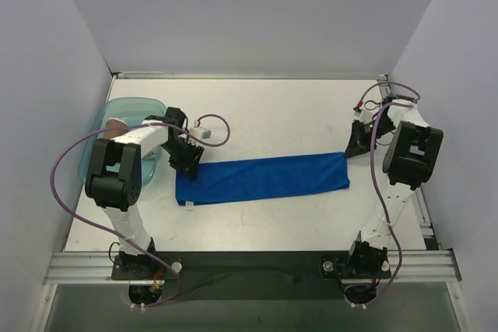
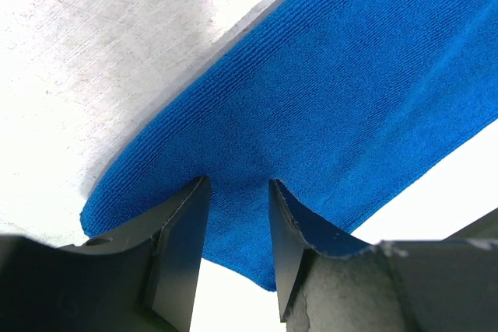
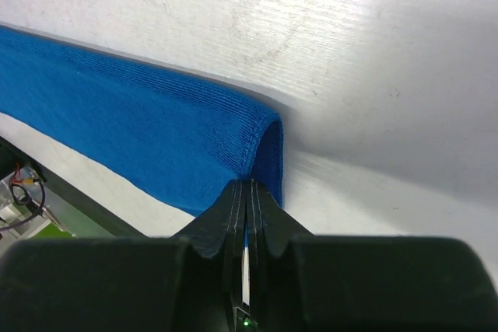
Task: Roll the towels
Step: Fold the towel
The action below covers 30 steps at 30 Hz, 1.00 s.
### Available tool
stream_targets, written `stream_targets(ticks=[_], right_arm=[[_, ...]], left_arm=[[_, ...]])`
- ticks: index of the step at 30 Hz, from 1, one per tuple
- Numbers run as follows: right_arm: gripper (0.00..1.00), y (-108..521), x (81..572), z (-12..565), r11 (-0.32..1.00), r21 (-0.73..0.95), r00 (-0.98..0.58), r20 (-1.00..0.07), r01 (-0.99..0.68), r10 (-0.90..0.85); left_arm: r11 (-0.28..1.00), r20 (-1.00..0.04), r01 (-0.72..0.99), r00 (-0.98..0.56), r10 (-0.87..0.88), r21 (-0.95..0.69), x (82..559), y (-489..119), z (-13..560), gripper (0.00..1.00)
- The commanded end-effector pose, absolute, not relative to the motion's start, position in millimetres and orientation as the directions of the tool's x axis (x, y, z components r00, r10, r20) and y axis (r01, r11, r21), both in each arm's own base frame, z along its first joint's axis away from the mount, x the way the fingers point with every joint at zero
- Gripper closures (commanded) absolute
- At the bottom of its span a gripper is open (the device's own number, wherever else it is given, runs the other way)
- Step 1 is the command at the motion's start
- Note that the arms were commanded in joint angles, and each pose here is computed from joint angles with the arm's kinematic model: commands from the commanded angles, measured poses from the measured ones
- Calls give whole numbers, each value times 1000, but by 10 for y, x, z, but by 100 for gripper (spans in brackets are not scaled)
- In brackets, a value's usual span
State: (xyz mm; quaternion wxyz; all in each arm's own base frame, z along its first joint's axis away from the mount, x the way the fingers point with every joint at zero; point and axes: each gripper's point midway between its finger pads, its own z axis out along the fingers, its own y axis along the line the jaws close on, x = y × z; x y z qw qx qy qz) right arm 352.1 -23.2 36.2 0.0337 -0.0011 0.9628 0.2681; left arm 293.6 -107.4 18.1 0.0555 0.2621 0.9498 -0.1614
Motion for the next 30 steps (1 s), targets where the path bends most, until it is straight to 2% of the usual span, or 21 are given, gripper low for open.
stream_targets(ticks=[1, 11, 12, 13, 16, 21, 23, 24, 30], right_arm=[[100, -339, 3442, 290, 880, 474, -1000, -20, 3, 14], [100, -370, 3396, 113, 915, 404, -1000, 2, -6, -7], [93, -345, 3395, 123, 912, 410, -1000, 0, -13, -14], [74, -329, 3398, 139, 910, 414, -1000, -4, -14, -14], [59, -295, 3444, 318, 907, 420, -999, -52, -32, -12], [62, -284, 3399, 654, 907, 412, -992, -123, -89, -41], [69, -202, 3323, 754, 895, 430, -988, -139, -115, -60], [73, -114, 3260, 776, 887, 443, -989, -123, -130, -83], [85, 202, 2806, 516, 870, 452, -971, 36, -195, -236]], left_arm=[[821, -124, 506, -862, 492, -264, 2868, -983, -137, 53], [823, -144, 497, -868, 476, -275, 2931, -1021, -90, 53], [819, -154, 500, -866, 476, -281, 2941, -1039, -65, 53], [815, -167, 502, -865, 473, -288, 2954, -1063, -35, 53], [796, -242, 515, -856, 456, -319, 3014, -1168, 184, 50], [774, -370, 543, -826, 425, -325, 3153, -1297, 603, 49], [771, -390, 542, -824, 410, -334, 3191, -1329, 685, 49], [771, -392, 541, -825, 407, -337, 3200, -1343, 695, 49], [785, -360, 506, -850, 384, -358, 3210, -1363, 589, 49]])
